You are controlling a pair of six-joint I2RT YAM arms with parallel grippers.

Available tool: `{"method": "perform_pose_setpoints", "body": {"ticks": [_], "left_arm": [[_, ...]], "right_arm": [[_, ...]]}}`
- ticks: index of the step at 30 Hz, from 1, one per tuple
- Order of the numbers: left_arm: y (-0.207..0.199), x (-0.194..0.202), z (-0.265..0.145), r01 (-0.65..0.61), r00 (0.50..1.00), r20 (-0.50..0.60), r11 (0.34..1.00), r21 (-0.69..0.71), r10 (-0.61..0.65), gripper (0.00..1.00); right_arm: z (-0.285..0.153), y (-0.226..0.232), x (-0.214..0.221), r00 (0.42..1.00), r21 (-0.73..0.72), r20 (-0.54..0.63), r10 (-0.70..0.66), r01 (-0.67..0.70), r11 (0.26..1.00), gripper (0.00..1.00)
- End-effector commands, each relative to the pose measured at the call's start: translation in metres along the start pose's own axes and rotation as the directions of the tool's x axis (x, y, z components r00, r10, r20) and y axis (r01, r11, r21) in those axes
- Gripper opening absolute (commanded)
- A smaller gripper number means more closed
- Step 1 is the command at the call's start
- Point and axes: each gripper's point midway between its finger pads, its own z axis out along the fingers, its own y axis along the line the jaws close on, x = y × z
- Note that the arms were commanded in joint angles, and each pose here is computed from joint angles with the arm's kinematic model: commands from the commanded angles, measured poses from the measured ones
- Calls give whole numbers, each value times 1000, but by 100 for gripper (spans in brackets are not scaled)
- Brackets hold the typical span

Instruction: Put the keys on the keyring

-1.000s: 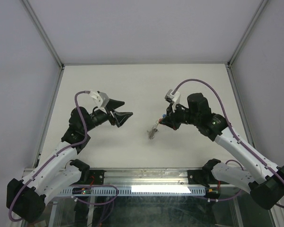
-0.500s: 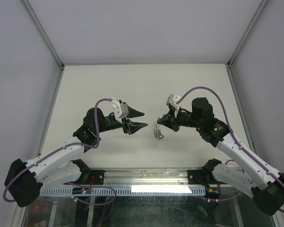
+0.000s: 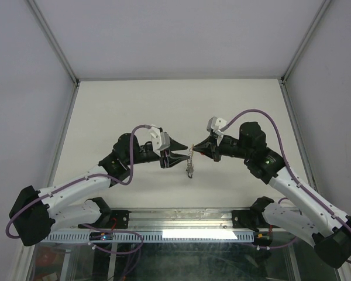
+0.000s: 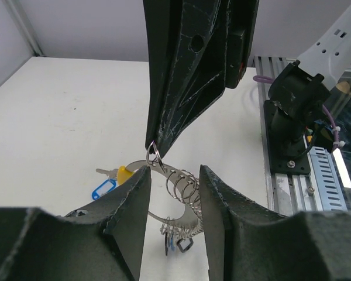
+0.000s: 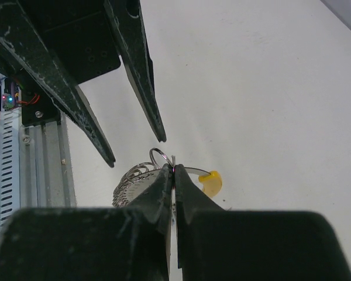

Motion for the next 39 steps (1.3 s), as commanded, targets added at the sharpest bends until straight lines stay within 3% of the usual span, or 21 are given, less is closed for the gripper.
{"method": "perform_pose_setpoints", "body": {"ticks": [1, 5, 13, 28, 39], "left_arm": [[0, -33, 12, -76, 994, 84, 997, 3, 76, 37], [1, -32, 16, -74, 994, 80, 997, -10, 75, 29], [10, -28, 17, -75, 995, 59, 996, -54, 78, 0], [16, -22, -1, -145, 988, 31, 981, -126, 150, 0], [4, -27, -19, -130, 982, 121, 982, -138, 147, 0]], "right_arm": [[-3, 1, -29, 993, 12, 98, -72, 72, 997, 0], [-2, 3, -28, 993, 7, 98, -71, 71, 997, 0], [-2, 7, -28, 992, -7, 101, -76, 77, 997, 0], [-8, 11, -29, 992, -5, 111, -68, 69, 998, 0], [-9, 16, -40, 984, -10, 179, 23, -22, 1000, 0]]}}
